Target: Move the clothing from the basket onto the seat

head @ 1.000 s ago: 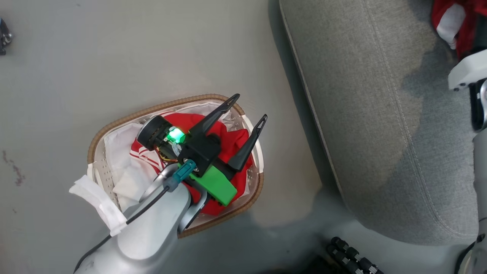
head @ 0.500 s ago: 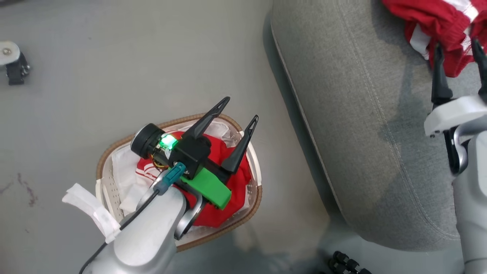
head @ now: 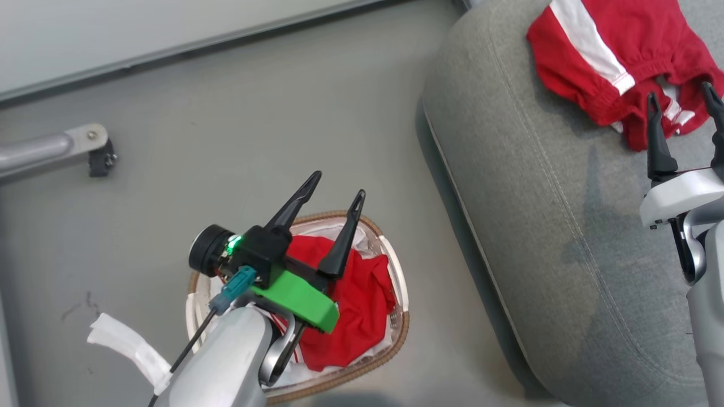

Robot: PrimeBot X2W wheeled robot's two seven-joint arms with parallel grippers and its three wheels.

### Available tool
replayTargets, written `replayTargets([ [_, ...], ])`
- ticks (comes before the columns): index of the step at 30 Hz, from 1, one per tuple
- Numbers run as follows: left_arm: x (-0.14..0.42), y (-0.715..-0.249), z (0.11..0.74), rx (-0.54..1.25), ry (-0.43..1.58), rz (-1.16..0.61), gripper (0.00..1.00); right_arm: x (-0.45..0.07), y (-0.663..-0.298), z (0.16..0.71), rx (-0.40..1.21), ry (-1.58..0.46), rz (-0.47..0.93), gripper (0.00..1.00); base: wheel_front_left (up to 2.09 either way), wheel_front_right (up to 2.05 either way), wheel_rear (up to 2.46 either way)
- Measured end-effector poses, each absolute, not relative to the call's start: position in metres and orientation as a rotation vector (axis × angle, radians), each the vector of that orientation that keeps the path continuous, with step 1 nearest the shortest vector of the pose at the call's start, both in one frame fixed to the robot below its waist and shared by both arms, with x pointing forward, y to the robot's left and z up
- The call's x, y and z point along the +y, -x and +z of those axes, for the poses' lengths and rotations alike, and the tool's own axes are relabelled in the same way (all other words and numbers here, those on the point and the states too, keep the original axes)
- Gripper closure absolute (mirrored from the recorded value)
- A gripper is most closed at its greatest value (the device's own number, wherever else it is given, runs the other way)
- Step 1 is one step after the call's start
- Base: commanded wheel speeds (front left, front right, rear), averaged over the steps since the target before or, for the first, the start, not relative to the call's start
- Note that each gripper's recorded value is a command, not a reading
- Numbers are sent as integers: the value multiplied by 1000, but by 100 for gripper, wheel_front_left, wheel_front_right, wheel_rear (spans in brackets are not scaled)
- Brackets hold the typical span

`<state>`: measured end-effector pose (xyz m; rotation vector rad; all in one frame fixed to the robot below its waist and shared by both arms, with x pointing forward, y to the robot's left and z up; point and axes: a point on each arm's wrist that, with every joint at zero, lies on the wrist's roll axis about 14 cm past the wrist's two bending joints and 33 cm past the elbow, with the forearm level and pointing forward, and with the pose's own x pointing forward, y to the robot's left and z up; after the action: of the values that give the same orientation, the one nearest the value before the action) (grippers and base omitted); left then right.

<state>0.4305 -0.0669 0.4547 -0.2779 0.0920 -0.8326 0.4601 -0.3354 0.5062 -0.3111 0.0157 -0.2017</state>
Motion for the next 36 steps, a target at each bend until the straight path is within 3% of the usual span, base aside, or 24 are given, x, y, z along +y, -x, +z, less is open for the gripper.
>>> replayTargets([
  [12, 34, -431, 490, -1, 284, -477, 0, -268, -466, 562, -167, 170, -90, 0, 0, 0, 0],
  [22, 133, -404, 481, 0, 269, -166, 0, -197, -445, 547, -166, 5, 33, 0, 0, 0, 0],
  [36, 153, -376, 470, 30, 282, -101, 0, -174, -406, 521, -121, -96, 81, 0, 0, 0, 0],
])
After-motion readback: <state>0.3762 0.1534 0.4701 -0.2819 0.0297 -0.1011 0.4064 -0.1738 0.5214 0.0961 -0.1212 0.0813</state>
